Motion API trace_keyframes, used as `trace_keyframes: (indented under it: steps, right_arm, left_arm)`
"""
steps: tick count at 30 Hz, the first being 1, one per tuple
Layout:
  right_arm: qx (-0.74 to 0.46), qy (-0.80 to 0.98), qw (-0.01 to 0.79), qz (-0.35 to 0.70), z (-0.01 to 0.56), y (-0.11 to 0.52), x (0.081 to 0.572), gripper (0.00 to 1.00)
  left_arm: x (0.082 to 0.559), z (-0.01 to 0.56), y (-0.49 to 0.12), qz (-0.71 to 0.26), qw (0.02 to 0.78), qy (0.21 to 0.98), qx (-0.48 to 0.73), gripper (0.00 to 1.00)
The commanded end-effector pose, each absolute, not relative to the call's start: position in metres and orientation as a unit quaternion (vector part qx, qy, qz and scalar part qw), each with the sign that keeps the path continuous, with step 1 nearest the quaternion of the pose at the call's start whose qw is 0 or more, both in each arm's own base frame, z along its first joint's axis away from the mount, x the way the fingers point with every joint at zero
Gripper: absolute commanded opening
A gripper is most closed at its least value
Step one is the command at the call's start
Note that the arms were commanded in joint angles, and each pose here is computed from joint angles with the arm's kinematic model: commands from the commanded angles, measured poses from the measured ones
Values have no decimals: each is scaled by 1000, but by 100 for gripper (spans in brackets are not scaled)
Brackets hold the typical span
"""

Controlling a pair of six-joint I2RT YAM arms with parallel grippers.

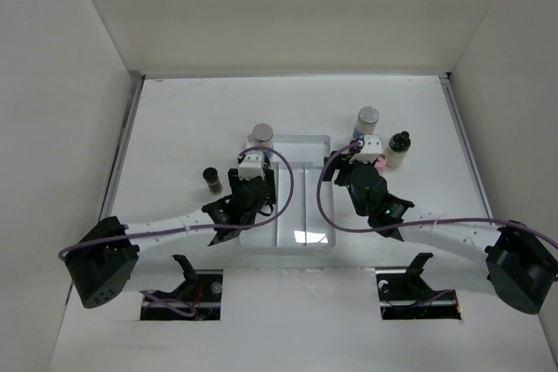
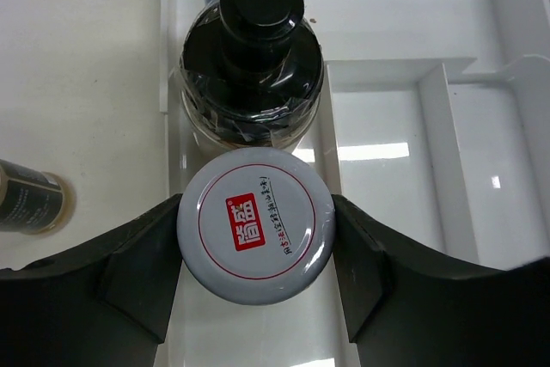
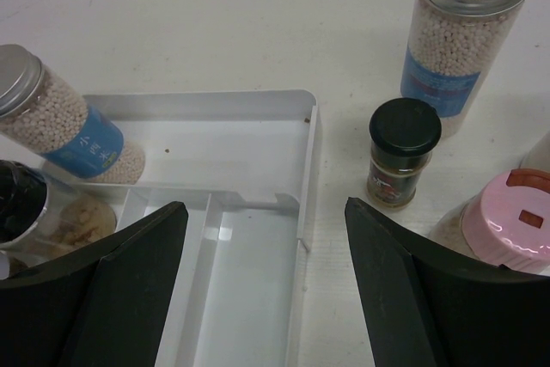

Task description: Organize the condiment bottles

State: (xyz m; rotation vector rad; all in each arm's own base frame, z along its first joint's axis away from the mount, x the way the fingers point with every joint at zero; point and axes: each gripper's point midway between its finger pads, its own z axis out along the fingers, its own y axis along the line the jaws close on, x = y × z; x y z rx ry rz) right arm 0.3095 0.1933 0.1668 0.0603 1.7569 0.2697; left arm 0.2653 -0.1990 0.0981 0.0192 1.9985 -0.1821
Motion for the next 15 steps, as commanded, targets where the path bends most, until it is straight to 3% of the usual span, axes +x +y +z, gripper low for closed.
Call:
trace_keyframes:
  steps: [1, 10, 15]
  right_arm:
    - [45, 747, 649, 136, 185, 192, 311, 81]
    - [45, 748, 649, 135, 183, 192, 311, 81]
    - [46, 746, 650, 136, 185, 191, 311, 81]
  left_arm:
    - [278, 124, -209, -115, 580, 806, -28, 51]
    - [254, 141, -210, -131, 583, 802, -13, 75]
    - [238, 172, -200, -146, 603, 784, -25, 78]
